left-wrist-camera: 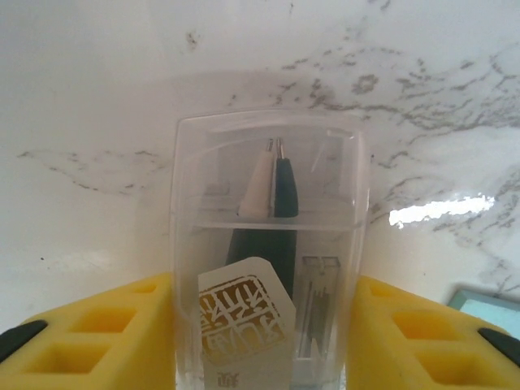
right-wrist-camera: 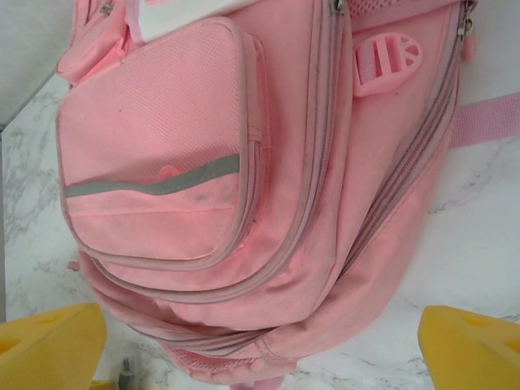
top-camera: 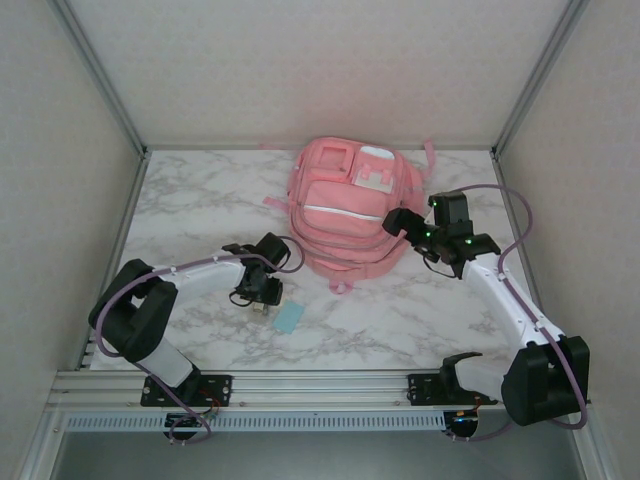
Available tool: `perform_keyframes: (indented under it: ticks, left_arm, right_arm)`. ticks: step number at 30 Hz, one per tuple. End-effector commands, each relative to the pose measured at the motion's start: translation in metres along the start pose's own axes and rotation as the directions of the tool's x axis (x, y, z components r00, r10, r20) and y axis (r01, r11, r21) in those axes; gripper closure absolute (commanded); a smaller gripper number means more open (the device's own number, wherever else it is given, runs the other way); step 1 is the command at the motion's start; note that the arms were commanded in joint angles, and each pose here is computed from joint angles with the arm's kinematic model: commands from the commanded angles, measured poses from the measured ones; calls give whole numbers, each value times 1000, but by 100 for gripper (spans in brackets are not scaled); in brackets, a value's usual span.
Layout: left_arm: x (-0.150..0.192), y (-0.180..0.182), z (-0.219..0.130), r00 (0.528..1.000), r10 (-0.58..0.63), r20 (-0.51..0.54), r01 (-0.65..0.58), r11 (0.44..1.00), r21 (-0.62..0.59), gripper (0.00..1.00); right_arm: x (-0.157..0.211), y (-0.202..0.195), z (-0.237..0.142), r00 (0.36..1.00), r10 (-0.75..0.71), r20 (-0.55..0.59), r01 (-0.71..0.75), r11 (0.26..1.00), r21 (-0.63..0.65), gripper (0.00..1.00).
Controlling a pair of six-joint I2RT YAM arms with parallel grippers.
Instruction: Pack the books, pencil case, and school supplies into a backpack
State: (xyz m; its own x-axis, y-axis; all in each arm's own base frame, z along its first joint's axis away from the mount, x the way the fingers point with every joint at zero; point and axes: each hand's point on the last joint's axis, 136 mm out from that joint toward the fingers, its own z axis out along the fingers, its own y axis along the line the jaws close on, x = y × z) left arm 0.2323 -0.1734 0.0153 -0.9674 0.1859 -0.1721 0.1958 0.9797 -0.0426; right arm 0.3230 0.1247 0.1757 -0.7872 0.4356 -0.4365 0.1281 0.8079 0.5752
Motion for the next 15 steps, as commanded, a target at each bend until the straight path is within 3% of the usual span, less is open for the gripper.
perform_keyframes:
  ticks: [1, 8, 15]
  left_arm:
    - [-28, 2, -11, 993, -84, 86, 85, 996, -9, 57]
    - [-96, -22, -77, 916, -298, 268, 241, 944, 227, 58]
    - [-129, -49, -125, 850, -437, 295, 281, 849, 447, 58]
  right_arm:
    - [7, 24, -3, 997, -74, -7, 73, 992, -107, 1]
    - [55, 96, 2, 938, -335, -92, 275, 879, -389, 3]
    - [116, 146, 8, 825, -564, -37, 462, 711, -530, 5]
